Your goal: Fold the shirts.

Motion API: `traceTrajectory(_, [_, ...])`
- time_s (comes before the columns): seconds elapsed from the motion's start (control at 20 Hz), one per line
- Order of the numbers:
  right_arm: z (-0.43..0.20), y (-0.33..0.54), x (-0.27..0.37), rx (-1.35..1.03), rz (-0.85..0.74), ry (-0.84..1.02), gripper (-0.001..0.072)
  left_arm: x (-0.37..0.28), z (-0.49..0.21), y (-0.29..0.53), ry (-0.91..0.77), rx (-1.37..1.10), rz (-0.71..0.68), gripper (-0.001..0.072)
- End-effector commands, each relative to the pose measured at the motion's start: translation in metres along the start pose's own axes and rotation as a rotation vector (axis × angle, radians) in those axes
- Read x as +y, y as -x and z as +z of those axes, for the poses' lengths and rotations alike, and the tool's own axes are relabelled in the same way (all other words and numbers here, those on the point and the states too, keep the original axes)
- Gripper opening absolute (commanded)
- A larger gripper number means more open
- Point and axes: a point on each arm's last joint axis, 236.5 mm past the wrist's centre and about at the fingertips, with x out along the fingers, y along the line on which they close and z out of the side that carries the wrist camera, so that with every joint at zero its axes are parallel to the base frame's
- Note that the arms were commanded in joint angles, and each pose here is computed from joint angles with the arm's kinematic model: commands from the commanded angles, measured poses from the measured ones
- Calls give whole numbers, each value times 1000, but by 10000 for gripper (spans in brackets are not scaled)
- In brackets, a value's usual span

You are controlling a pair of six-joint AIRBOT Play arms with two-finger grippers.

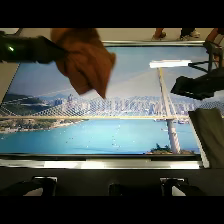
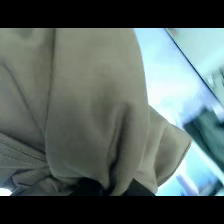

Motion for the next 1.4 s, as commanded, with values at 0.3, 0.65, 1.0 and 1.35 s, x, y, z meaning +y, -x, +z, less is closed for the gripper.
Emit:
traceTrajectory(0.3, [-44, 34, -18, 102, -101, 12, 552, -63, -281, -145, -86, 855, -217, 38])
traceTrajectory(0.65, [-35, 8, -11, 133, -53, 11, 672, 10, -212, -178, 82, 746, -110, 709])
traceTrajectory(1.0, [-131, -97, 17, 473, 185, -99, 675, 74, -258, -84, 325, 786, -10, 703])
traceTrajectory(1.35, [-180, -161, 4, 506, 176, -228, 669, -10, -390, -112, 613, 706, -201, 700])
